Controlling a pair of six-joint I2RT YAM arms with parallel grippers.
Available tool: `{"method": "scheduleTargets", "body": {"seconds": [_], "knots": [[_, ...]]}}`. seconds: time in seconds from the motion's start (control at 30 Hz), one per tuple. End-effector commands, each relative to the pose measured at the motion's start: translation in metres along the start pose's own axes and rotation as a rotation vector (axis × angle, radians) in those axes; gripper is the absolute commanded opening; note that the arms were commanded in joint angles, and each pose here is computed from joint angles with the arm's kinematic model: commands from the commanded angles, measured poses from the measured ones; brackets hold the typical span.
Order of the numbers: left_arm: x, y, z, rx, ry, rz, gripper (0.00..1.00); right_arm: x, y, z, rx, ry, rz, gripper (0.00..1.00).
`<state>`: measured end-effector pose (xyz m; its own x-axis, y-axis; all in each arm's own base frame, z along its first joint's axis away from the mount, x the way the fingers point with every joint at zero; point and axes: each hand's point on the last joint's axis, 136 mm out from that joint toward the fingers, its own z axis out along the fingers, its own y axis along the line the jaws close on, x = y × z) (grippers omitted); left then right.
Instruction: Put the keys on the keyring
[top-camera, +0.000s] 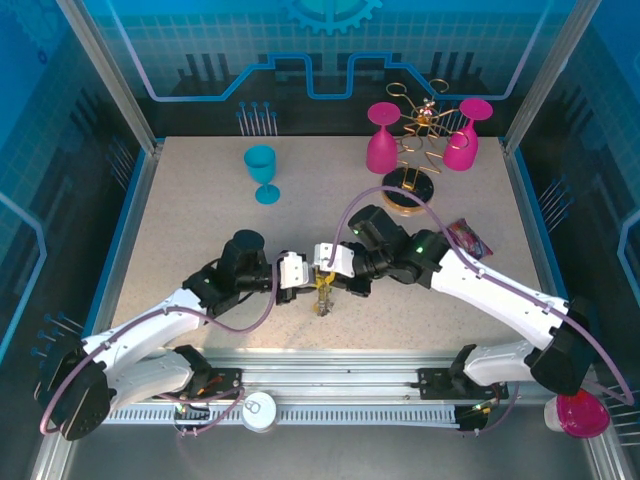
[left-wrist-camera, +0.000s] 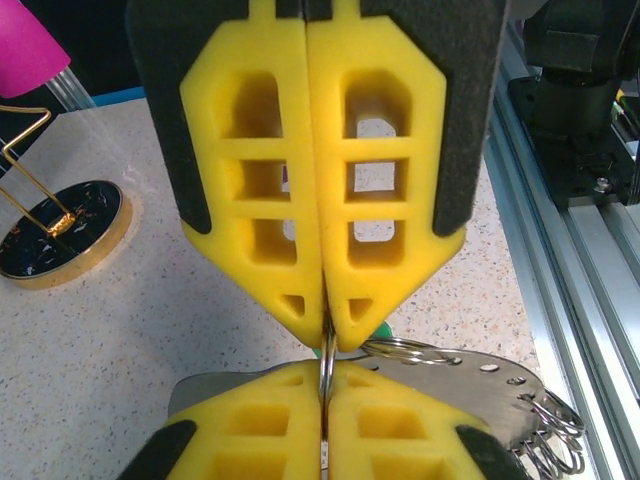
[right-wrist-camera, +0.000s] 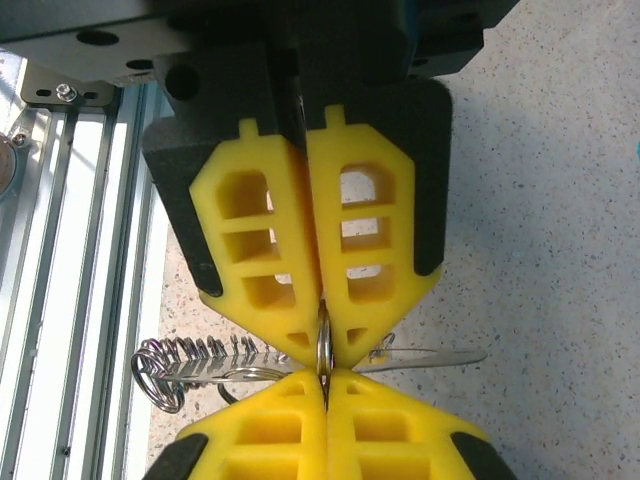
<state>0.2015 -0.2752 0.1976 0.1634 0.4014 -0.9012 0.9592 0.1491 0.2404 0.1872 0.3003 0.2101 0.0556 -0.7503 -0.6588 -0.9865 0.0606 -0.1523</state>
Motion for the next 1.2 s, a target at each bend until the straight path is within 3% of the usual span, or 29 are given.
{"method": "scheduleTargets", "body": {"seconds": [0.0,0.07,0.13,0.2,0.47,0.8,1.17], "knots": [[-0.020,0.008,-0.001,-0.019,-0.045,0.039,0.00,-0.021,0.009,-0.004,-0.036,-0.068,-0.029,0.00],[-0.023,0.009,-0.002,-0.038,-0.069,0.056,0.00,-0.025,0.001,-0.013,-0.004,-0.138,0.027,0.02],[-0.025,0.009,-0.004,-0.052,-0.099,0.077,0.00,-0.026,-0.006,-0.024,0.019,-0.215,0.088,0.23],[-0.027,0.007,-0.006,-0.064,-0.134,0.094,0.00,-0.024,-0.008,-0.035,0.031,-0.286,0.144,0.34],[-0.031,0.004,-0.005,-0.053,-0.194,0.090,0.00,-0.008,-0.001,-0.037,-0.016,-0.362,0.269,0.38],[-0.032,0.007,-0.005,-0.070,-0.198,0.085,0.00,-0.010,-0.007,-0.027,-0.030,-0.362,0.320,0.36],[-0.032,0.006,-0.006,-0.079,-0.202,0.091,0.00,-0.002,-0.017,-0.023,0.010,-0.324,0.375,0.06]]}}
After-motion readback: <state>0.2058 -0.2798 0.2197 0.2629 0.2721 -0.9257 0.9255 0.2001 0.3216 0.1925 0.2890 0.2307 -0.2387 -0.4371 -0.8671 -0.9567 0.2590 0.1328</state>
